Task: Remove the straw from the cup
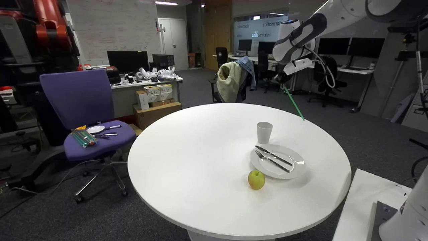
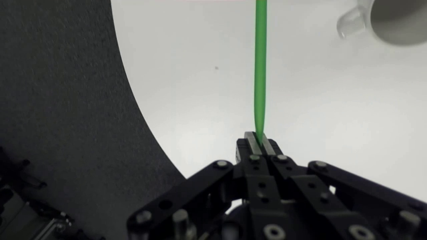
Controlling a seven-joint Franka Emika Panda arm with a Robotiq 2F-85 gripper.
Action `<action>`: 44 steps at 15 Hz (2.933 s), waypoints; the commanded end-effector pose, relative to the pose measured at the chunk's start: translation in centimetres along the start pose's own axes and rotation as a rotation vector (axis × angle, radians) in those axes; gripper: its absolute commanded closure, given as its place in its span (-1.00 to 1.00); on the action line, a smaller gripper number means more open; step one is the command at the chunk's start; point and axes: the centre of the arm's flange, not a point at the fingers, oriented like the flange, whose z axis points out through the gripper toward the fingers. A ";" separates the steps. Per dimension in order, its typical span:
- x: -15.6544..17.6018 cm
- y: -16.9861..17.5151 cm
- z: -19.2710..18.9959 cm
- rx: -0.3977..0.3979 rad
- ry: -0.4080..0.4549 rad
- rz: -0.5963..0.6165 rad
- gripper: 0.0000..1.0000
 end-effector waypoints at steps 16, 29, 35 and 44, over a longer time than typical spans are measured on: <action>1.6 -2.8 16.3 -0.099 -0.315 0.048 0.99; 1.7 -1.8 21.3 -0.065 -0.272 0.109 0.99; 1.3 -1.7 23.6 -0.028 -0.315 0.144 0.99; 1.3 -1.4 24.3 0.000 -0.338 0.175 -0.46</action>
